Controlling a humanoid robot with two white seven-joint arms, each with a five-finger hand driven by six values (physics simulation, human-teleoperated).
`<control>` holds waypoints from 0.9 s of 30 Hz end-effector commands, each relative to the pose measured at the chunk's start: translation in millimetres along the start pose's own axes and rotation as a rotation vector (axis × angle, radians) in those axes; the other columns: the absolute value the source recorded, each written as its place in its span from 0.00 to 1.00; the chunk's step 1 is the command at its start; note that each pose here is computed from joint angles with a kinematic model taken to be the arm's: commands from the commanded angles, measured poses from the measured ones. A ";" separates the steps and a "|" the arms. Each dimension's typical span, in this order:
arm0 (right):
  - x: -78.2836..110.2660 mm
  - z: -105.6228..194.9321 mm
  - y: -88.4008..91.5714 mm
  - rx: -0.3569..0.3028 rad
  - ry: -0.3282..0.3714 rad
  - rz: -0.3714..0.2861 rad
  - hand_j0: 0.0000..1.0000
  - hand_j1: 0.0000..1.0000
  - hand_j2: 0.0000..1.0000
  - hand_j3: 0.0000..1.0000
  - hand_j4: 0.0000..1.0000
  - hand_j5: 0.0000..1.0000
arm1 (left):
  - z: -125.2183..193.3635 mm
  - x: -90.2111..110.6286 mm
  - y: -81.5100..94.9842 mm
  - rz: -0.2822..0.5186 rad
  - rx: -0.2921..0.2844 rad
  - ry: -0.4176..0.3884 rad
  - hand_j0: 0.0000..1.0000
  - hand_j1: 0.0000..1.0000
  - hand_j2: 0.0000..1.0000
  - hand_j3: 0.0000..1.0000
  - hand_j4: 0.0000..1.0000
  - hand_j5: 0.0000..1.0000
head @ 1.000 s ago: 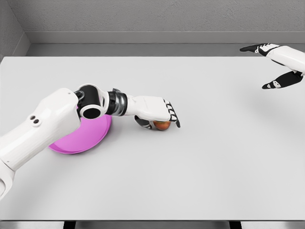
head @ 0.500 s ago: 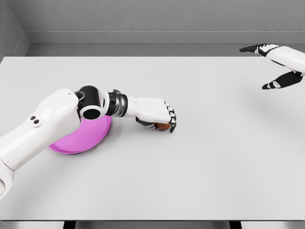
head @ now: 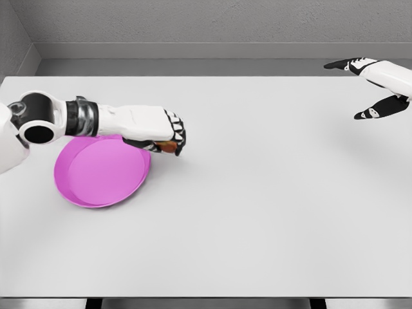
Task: Put the apple on the plate with both arms
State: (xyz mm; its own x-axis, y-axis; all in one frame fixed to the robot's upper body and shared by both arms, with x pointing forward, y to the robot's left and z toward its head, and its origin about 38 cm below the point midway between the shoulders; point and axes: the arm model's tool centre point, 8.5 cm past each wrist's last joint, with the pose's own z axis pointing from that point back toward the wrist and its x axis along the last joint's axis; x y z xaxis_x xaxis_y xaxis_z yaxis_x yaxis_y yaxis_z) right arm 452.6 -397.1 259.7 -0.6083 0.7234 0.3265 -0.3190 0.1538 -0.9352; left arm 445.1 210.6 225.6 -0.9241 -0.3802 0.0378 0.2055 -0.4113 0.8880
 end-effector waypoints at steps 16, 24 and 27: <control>1.7 -0.7 -0.6 -0.002 -0.006 -0.003 1.00 1.00 1.00 1.00 1.00 1.00 | 69.1 -21.2 -48.3 0.122 -0.056 0.132 1.00 1.00 1.00 1.00 1.00 1.00; 1.7 -0.7 -0.6 -0.002 -0.006 -0.003 1.00 1.00 1.00 1.00 1.00 1.00 | -15.0 16.2 23.8 0.097 0.139 -0.106 1.00 1.00 1.00 1.00 1.00 1.00; 1.5 -0.6 0.1 -0.001 -0.005 -0.004 1.00 1.00 1.00 1.00 1.00 1.00 | -42.5 33.3 35.2 0.092 0.170 -0.177 1.00 1.00 1.00 1.00 1.00 1.00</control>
State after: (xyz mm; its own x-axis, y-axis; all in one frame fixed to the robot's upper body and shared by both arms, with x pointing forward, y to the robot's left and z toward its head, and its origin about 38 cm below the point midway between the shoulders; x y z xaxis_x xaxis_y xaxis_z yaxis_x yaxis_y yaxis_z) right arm 451.9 -395.2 258.6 -0.6119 0.7206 0.3261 -0.3216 0.1500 -0.9349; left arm 439.0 177.5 237.4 -0.9363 -0.3111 0.1632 0.2500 -0.2639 0.9316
